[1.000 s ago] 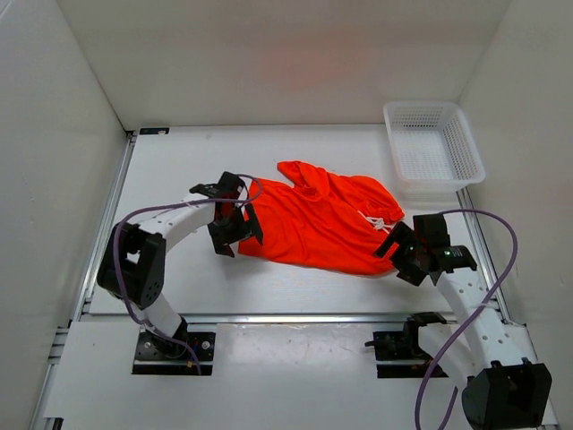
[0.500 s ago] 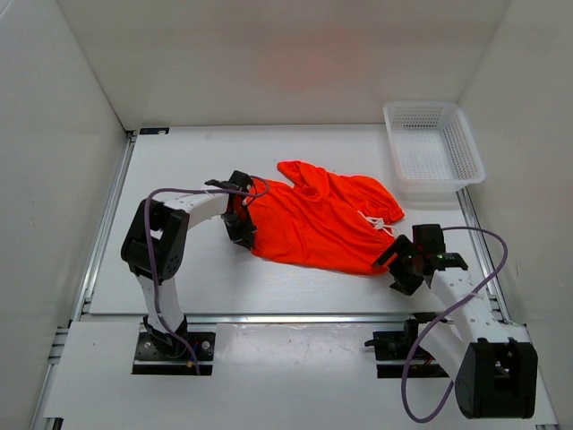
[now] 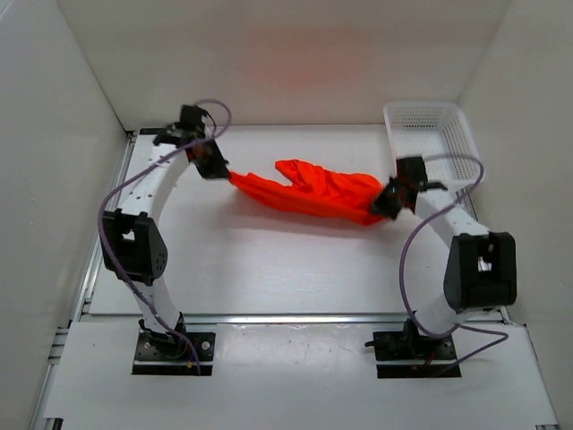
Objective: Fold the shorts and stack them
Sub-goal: Flatten the shorts out
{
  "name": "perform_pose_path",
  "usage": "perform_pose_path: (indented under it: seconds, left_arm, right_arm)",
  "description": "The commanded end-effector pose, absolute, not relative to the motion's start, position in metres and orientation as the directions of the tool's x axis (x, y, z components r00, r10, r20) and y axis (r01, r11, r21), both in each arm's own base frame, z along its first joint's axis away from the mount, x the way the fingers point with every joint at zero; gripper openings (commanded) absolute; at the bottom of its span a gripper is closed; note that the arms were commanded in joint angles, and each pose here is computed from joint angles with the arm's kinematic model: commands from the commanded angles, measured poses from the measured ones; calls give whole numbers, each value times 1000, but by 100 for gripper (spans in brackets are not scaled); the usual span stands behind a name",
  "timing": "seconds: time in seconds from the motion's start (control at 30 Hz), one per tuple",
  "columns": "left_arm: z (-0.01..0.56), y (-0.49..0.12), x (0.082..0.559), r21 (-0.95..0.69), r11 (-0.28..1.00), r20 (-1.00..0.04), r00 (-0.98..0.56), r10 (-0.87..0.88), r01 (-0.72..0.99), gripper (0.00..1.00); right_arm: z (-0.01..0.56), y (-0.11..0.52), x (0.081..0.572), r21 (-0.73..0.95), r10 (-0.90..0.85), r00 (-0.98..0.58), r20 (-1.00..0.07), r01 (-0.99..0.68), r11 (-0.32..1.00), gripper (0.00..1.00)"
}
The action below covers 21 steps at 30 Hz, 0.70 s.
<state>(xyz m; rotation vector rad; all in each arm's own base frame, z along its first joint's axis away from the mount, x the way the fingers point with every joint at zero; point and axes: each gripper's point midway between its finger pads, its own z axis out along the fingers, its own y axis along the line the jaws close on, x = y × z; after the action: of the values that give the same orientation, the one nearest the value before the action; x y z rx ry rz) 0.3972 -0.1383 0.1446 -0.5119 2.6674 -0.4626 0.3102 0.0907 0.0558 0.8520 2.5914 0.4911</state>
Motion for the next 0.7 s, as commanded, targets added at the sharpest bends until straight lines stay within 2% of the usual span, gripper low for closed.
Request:
perform_pose_path:
  seconds: [0.0,0.03,0.07,0.13,0.17,0.27,0.4,0.43,0.47,0.5,0.53,0.57,0.6,0.63,0.67]
  left_arm:
    - [275,-86,438,-429,877,-555,-703,-445,-217,10]
    - [293,-75,438,-434,871,-568,-681,-463,-230,10]
    - [315,-67,443,-454,862,-594,-646,-480,-224,10]
    - [378,-41,443,-507,842,-677,-520,-521,-182,10]
    - [396,-34,441,-522,837,-699,-480,-529,-163,10]
    - [427,-16,420,-544,828,-735,-398,-549,-137,10]
    - [413,-13,390,-538,828,-725,-416,-550,-157,10]
    - [385,-13,384,-533,824,-689,-466,-556,-195,10]
    - [386,-15,370,-534,824,-695,-457,-555,-188,10]
    - [373,-13,362,-531,821,-680,-471,-561,-211,10]
    - [334,-14,353,-531,804,-620,-525,-584,-268,10]
    - [331,-17,337,-539,800,-623,-514,-590,-265,10]
    - [315,-18,327,-534,798,-606,-531,-592,-280,10]
    - [268,-24,310,-518,787,-529,-597,-603,-335,10]
    - [261,-27,292,-524,780,-523,-593,-612,-342,10]
  right_arm:
    - [181,109,418,556,557,-673,-487,254,792,0]
    - [212,115,435,567,545,-656,-523,210,797,0]
    - [293,118,462,601,544,-560,-625,99,793,0]
    - [338,124,476,618,539,-525,-659,32,786,0]
    - [386,133,476,634,540,-471,-698,-53,772,0]
    - [418,139,461,625,521,-439,-732,-126,771,0]
    - [379,141,428,604,489,-491,-721,-100,790,0]
    - [381,141,409,605,487,-482,-728,-119,787,0]
    - [334,139,400,599,474,-547,-690,-64,798,0]
    - [319,142,388,597,465,-569,-678,-57,800,0]
    - [313,135,371,584,458,-562,-689,-55,810,0]
    - [264,135,353,563,437,-631,-641,1,826,0]
    - [245,132,340,556,432,-654,-621,21,831,0]
    - [239,131,321,557,427,-655,-623,11,830,0]
    - [223,130,308,556,420,-678,-603,21,831,3]
